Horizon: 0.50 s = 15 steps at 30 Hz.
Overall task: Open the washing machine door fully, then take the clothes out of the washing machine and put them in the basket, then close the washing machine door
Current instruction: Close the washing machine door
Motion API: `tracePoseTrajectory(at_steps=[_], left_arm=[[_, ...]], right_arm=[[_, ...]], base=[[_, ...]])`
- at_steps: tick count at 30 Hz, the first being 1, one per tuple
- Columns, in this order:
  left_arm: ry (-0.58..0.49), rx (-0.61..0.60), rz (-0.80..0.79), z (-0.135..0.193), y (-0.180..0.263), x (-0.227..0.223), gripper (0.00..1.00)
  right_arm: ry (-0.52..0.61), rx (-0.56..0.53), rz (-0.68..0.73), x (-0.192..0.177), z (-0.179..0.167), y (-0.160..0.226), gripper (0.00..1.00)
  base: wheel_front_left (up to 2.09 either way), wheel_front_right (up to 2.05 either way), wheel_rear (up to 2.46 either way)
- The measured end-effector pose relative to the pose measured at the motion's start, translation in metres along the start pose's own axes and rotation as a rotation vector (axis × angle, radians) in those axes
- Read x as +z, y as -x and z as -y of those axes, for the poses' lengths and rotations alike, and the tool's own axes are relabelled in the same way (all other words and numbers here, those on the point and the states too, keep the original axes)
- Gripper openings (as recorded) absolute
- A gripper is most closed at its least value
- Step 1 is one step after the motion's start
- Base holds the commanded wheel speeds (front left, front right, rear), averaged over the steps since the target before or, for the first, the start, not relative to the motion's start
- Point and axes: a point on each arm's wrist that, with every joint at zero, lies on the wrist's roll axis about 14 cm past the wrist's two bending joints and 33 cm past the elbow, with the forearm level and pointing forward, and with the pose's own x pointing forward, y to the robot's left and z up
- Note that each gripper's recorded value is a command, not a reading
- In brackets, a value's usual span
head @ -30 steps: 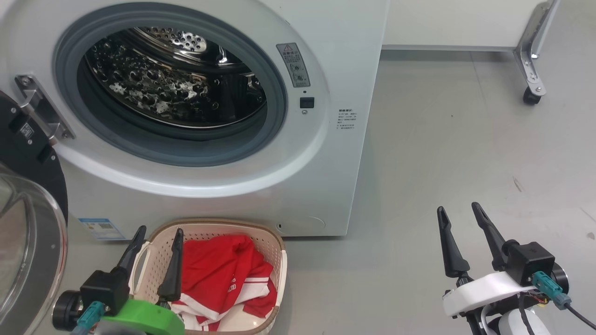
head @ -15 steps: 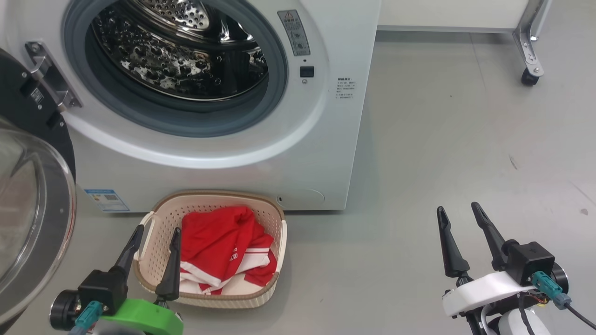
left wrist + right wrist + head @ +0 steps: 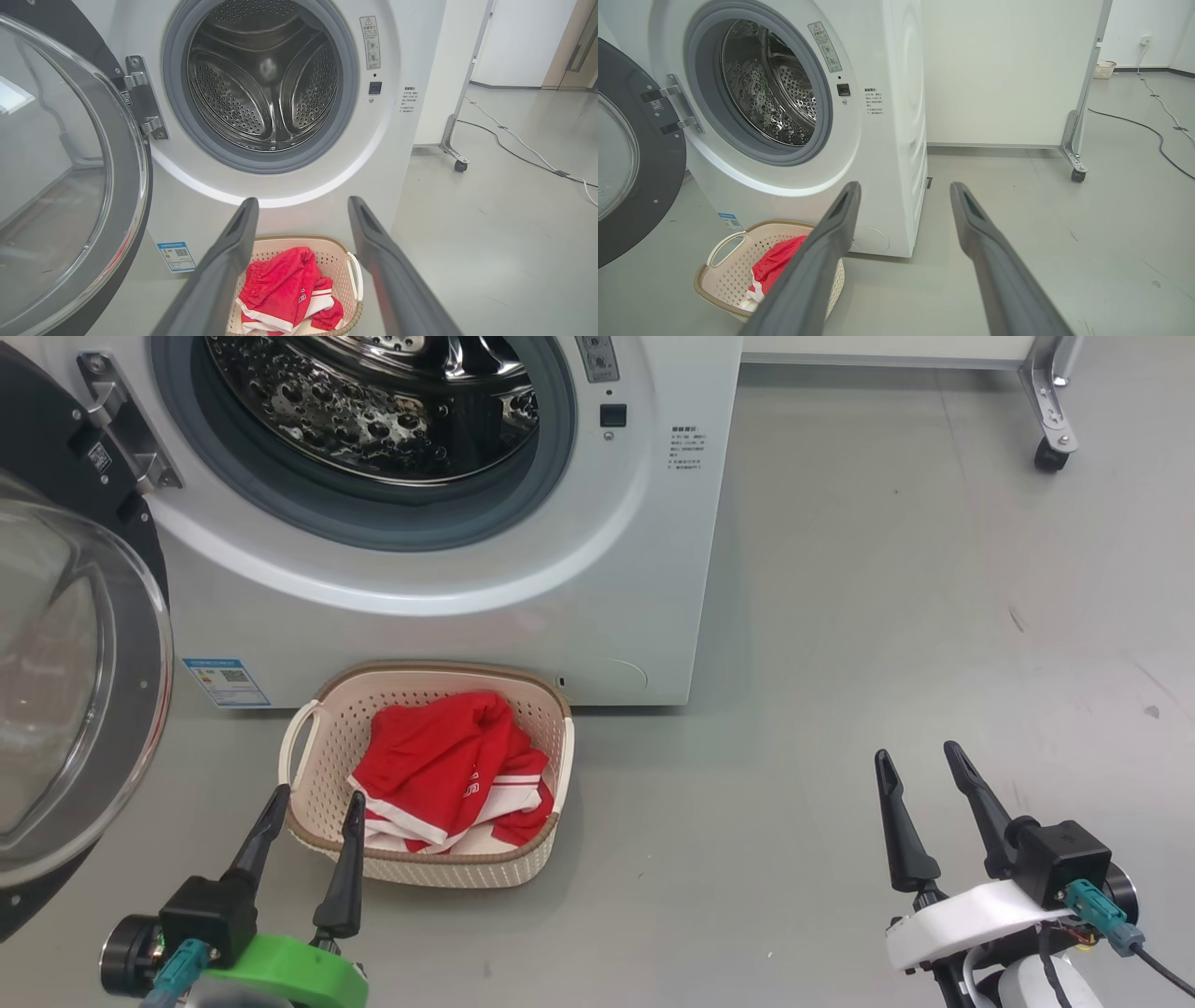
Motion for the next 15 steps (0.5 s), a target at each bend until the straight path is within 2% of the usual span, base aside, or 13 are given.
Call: tracePoseTrajectory(at_steps=[15], left_arm=[[-0.002, -0.009, 0.006, 0.0031, -0.0003, 0.002, 1.0]], right_arm=[[0.0, -0.004, 0.003, 0.0009, 0.0008, 0.0016, 1.0]], base=[[-0.69, 0.69, 0.0]])
